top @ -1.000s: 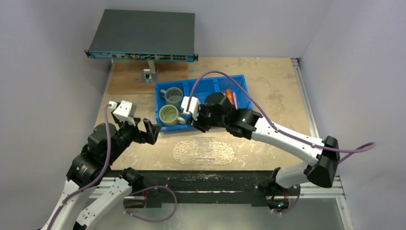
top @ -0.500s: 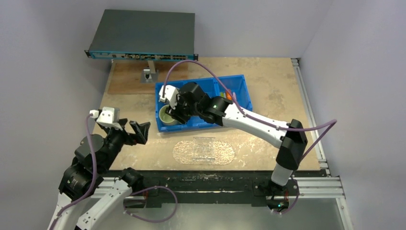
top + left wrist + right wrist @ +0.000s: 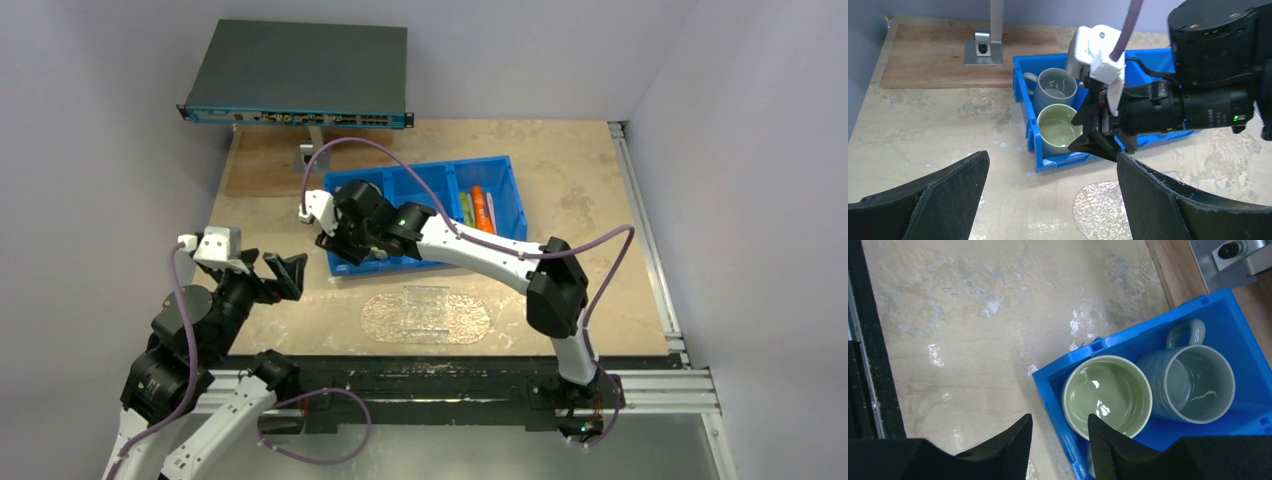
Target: Prepare toiletry sets of a toothbrush and toothpaste on the tray
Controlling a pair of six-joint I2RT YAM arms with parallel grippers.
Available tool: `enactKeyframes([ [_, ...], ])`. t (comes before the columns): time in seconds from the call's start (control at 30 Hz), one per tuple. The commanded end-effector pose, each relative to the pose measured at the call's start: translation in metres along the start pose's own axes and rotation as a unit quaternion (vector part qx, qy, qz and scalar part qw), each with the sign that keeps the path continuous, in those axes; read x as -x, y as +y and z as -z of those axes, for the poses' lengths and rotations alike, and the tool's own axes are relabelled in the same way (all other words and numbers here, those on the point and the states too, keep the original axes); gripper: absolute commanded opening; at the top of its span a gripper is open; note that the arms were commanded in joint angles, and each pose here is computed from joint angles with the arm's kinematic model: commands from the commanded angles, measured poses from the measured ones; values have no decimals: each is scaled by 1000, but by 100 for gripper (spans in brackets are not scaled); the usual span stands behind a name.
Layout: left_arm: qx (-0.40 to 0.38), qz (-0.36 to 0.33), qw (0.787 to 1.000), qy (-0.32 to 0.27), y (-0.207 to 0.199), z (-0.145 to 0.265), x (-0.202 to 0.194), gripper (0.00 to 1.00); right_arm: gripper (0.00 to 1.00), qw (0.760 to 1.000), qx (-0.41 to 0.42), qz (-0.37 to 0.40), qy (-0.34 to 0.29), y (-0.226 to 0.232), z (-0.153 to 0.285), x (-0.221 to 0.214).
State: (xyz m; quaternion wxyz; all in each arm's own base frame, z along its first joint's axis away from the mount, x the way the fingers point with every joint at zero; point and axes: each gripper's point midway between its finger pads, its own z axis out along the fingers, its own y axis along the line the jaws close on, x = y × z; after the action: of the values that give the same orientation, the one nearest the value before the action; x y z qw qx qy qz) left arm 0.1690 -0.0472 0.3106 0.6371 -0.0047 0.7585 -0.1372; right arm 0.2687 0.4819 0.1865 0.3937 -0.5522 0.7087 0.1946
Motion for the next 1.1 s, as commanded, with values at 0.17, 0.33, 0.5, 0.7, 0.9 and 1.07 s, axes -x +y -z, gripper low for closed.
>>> enactKeyframes([
  [0.17,8,9,1000,-16,4,2,5,100,48,1000,-8,20,18,-4,-24,-3],
  [0.33,9,12,1000,-23,5,4,7,100,49,999,-11,24,28,-5,-41,-10],
  [0.5,10,9,1000,-24,6,5,7,100,49,998,-17,31,46,-7,-55,-20],
  [0.7,11,8,1000,-26,6,5,7,100,48,998,-22,32,58,-9,-65,-30],
  [0.9,12,7,1000,-26,7,5,8,100,39,997,-25,33,68,-9,-71,-37],
  [1.07,12,7,1000,-26,7,5,7,100,30,996,-23,35,73,-8,-74,-40],
])
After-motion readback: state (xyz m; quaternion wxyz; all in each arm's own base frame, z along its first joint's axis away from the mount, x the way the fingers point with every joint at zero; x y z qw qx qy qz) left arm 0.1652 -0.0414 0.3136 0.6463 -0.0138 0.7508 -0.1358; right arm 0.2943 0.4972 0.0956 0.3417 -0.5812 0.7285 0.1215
